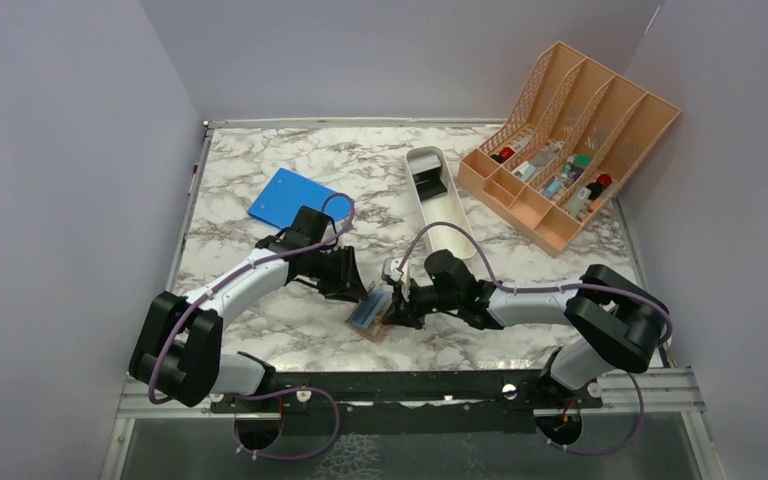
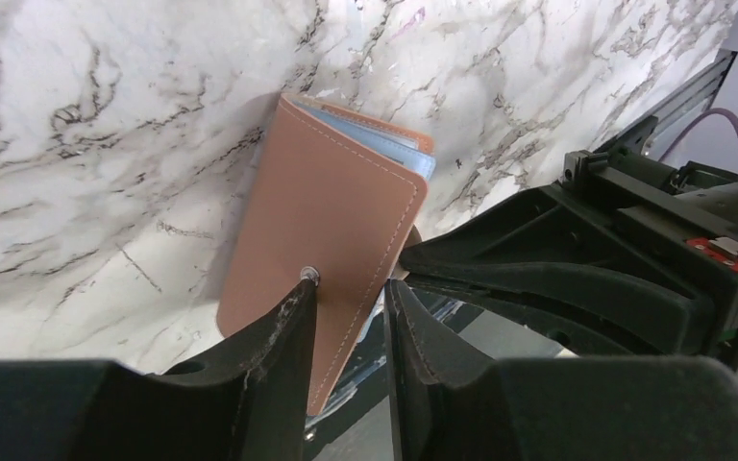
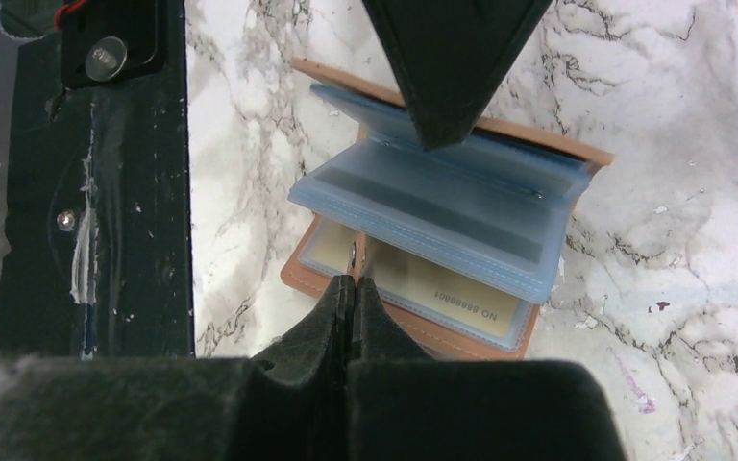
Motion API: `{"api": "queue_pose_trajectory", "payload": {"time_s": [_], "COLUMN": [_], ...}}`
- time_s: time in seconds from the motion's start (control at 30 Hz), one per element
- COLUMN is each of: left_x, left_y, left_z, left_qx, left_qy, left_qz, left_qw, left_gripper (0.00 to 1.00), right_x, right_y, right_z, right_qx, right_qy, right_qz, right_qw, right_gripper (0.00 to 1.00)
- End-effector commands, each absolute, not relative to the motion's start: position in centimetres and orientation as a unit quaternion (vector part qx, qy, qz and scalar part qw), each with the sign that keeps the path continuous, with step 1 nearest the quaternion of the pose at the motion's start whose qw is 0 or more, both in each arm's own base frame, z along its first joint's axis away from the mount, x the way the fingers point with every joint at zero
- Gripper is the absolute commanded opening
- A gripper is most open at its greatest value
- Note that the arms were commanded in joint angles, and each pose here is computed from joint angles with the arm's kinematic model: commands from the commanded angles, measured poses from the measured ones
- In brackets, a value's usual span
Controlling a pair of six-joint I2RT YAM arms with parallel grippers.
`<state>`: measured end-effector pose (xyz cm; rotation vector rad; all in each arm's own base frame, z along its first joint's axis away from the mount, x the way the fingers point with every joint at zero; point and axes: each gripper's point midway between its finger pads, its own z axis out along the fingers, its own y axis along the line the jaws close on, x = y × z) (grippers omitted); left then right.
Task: Put the credit cards into the card holder
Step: Close the card holder at the center of the board.
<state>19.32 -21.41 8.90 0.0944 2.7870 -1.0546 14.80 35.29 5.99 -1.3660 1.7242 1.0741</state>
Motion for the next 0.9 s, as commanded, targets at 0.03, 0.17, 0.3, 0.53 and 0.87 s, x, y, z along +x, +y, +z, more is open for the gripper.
{"api": "queue_pose_trajectory", "payload": {"time_s": [0.03,0.17,0.3,0.53,0.87], "left_x": [18.5,18.4,18.8,19.3,20.1], "left_y": [-22.1,-22.5,-22.3,-21.5,-21.9], "left_z": [8.6,8.1,7.2,5.3,6.5], "left_qx": [0.02,0.014,0.004,-0.004,-0.013], "left_qy": [0.918,0.913,0.919,0.933,0.926], "left_qz": [-0.389,-0.402,-0.388,-0.354,-0.366], "left_qw": [0.07,0.063,0.067,0.071,0.095], "left_gripper": [0.32,0.19,0.16,0.22,0.34], "right_x": [14.9,14.7,14.1,14.0,13.7], "right_y": [36.1,35.9,35.7,35.1,35.6], "right_z": [6.9,7.0,8.0,7.6,7.3], "right_qx": [-0.554,-0.592,-0.63,-0.668,-0.671], "right_qy": [0.62,0.579,0.511,0.476,0.473], "right_qz": [0.416,0.404,0.4,0.373,0.387], "right_qw": [0.368,0.389,0.426,0.434,0.419], "right_gripper": [0.01,0.01,0.01,0.01,0.01]}}
